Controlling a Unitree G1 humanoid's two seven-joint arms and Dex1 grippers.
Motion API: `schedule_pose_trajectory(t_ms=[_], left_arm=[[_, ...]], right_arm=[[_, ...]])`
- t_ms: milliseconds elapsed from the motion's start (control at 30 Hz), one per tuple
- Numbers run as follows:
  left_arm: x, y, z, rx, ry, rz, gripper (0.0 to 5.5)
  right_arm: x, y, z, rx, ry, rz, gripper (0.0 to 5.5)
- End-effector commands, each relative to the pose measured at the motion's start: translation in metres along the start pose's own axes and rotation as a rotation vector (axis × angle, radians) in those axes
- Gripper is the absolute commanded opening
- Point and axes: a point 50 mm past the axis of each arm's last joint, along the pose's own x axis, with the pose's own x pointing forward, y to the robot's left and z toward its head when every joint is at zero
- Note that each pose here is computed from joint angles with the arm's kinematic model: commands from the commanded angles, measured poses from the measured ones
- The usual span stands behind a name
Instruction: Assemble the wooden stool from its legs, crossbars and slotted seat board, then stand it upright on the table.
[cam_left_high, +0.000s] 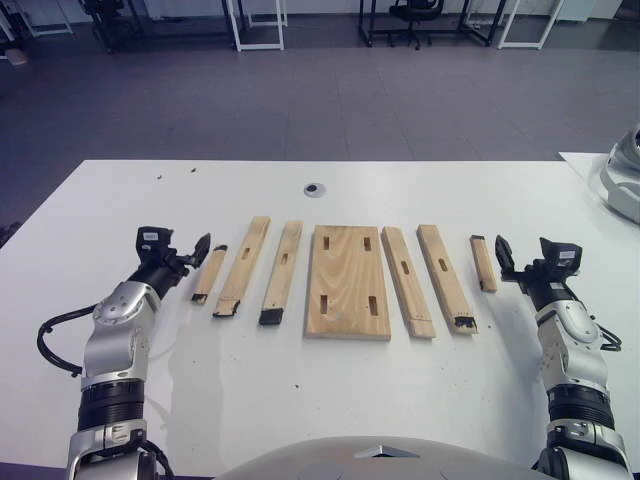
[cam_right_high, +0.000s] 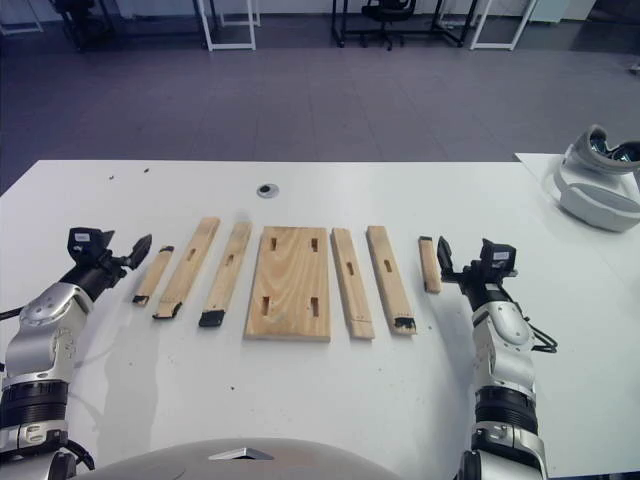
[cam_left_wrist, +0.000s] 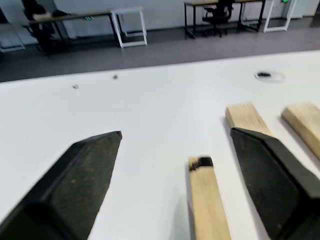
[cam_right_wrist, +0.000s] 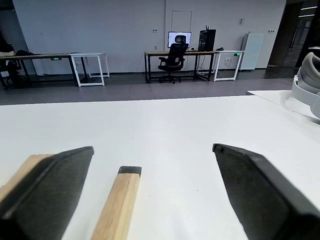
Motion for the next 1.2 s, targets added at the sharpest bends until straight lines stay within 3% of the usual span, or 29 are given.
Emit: schedule_pose_trajectory(t_ms=[33,267,667,833,900,967,1067,1200], left_arm=[[-0.005,0.004,-0.023,-0.011,0.152,0.000,4.02],[-0.009,-0.001,-0.042,-0.016,0.261,-0.071,4.02],[-0.019,0.003,-0.053,0.045,0.344,-0.081,1.93],[-0.014,0.002,-0.045,0.046,0.311,-0.089,1.28],[-0.005,0.011,-0.024,0.053,0.201,-0.010,1.28],[0.014,-0.003,0.028,0.071,-0.024,-0.046,1.28],[0.030,-0.077,0.105,0.150,-0.376,-0.351,1.28],[0.024,-0.159,0.155,0.266,-0.627,-0.637,1.28]], right_arm=[[-0.001,-0.002,-0.002,-0.005,0.007,-0.005,4.46],[-0.002,-0.001,-0.004,-0.007,0.019,-0.003,4.46],[0.000,0.001,-0.002,-0.027,0.021,0.008,4.49],[0.015,0.023,0.013,-0.042,-0.008,0.152,4.49],[0.029,0.051,0.043,0.027,-0.085,0.296,4.49],[0.038,0.100,0.082,0.247,-0.168,0.504,4.49],[0.034,0.168,0.128,0.576,-0.195,0.797,4.49],[0.035,0.205,0.153,0.852,-0.138,0.923,4.49]])
